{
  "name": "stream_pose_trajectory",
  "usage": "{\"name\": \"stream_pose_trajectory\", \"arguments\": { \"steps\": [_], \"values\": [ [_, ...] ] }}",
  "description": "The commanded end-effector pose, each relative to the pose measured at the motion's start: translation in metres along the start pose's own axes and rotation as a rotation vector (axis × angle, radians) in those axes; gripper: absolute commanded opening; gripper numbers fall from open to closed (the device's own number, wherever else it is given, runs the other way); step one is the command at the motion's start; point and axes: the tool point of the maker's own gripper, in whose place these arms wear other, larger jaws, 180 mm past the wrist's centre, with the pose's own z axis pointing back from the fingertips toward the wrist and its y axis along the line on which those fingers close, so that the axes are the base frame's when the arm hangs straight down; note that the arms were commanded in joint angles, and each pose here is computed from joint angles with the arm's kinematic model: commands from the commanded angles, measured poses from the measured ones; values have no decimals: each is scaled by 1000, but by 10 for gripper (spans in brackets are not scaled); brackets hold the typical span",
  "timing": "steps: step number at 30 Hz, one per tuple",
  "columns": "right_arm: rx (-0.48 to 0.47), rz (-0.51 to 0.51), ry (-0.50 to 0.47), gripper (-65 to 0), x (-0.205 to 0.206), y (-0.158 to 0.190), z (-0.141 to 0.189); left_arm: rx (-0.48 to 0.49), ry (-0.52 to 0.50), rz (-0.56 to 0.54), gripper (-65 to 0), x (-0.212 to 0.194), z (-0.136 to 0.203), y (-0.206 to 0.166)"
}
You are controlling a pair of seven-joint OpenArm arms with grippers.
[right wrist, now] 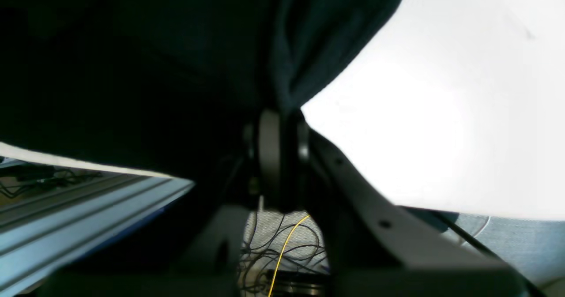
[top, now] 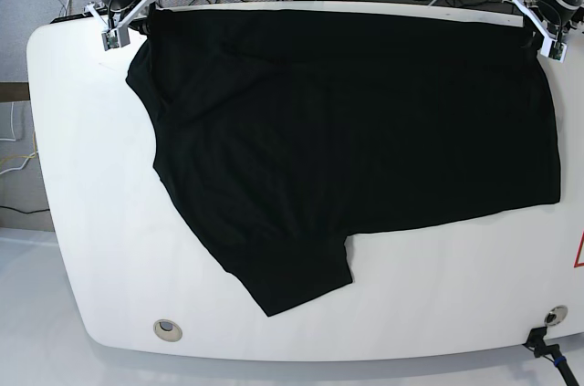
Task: Fold the T-shirt properly
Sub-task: 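Pull the held shirt edge back toward the robot with both grippers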
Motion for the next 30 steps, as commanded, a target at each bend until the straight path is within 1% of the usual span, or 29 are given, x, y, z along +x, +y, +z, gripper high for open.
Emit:
{"name": "stream_pose_trajectory", "arguments": {
  "steps": [1,2,3,4,7,8,9,18,21,30],
  "values": [
    [-25,24,120,-650,-28,-4,3,16,84,-58,-553,-11,3,10],
    [-25,24,120,-650,-28,-4,3,11,79,-63,-551,-8,0,9],
    [-25,24,120,-650,-28,-4,3,9,78,-64,-530,-8,0,8],
    [-26,23,120,-650,-27,-5,3,9,77,-65,-490,-7,0,8],
    [-25,23,125,-650,-29,-4,4,10,73,-69,-320,-5,-1,9],
    [-26,22,131,-650,-32,-5,5,10,71,-70,-283,-4,-1,9],
    [-26,22,134,-650,-33,-5,6,10,71,-70,-264,-4,-1,9],
    [-29,14,166,-650,-47,-5,12,20,74,-88,-261,-2,1,16],
    [-30,16,172,-650,-49,-5,13,28,76,-114,-261,2,3,24],
    [-27,12,172,-650,-50,-4,13,32,75,-126,-261,5,4,28]
  ]
}}
